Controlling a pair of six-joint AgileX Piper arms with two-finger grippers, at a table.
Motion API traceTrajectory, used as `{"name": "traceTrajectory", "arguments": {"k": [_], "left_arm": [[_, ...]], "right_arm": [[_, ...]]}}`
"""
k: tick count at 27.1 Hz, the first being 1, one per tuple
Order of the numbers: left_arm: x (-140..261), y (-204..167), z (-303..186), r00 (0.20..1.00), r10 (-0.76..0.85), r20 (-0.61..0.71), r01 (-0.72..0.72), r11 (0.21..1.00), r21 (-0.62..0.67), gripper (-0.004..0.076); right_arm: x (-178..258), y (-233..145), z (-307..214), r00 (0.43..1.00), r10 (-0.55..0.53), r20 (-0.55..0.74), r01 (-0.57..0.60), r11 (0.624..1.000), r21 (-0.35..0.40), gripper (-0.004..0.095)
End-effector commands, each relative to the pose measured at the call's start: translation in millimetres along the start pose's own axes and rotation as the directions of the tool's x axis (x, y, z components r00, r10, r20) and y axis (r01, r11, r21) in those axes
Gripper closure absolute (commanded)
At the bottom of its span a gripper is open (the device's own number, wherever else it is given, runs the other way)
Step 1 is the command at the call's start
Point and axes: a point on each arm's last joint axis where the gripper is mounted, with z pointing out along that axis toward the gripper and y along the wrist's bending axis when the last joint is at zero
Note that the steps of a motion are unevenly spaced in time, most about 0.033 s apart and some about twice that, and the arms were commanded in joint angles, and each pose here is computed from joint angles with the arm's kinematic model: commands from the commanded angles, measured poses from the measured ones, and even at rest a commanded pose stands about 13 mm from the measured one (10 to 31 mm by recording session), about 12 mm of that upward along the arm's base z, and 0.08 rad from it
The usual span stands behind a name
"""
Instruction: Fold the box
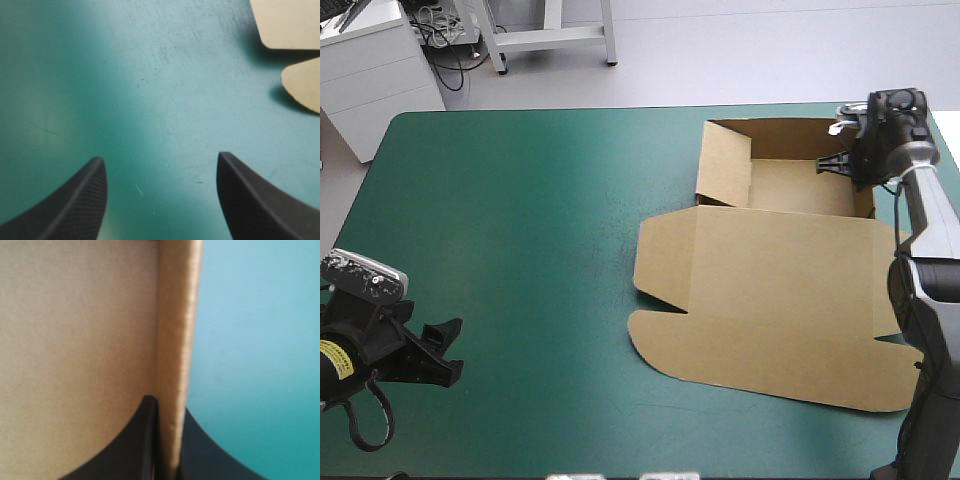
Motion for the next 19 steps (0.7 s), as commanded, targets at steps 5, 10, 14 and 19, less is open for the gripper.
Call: {"name": "traceTrajectory", "arguments": {"k": [5,10,14,19], "left_arm": [[-3.4,-0.5,-4.6,1.000,-0.007,0.023,0.007,1.000,0.009,0.0272],[-3.0,-0.4,-4.5,1.000,-0.007,0.019,0.007,1.000,0.009,0.0272],[-2.6,-0.4,-4.5,1.000,-0.007,0.014,0.007,1.000,0.009,0.0272],[-2.1,-0.4,-4.5,1.000,-0.012,0.009,0.012,1.000,0.008,0.0272]], "right_arm": [[12.5,-104.7,-32.6,0.982,0.166,0.093,-0.174,0.982,0.079,0.0910],[24.9,-146.4,-28.1,0.962,0.256,0.092,-0.264,0.960,0.096,0.0910],[28.8,-153.8,-12.8,0.954,0.294,0.052,-0.296,0.954,0.043,0.0910],[22.6,-138.6,5.7,0.965,0.261,0.027,-0.260,0.965,-0.028,0.0911]]}}
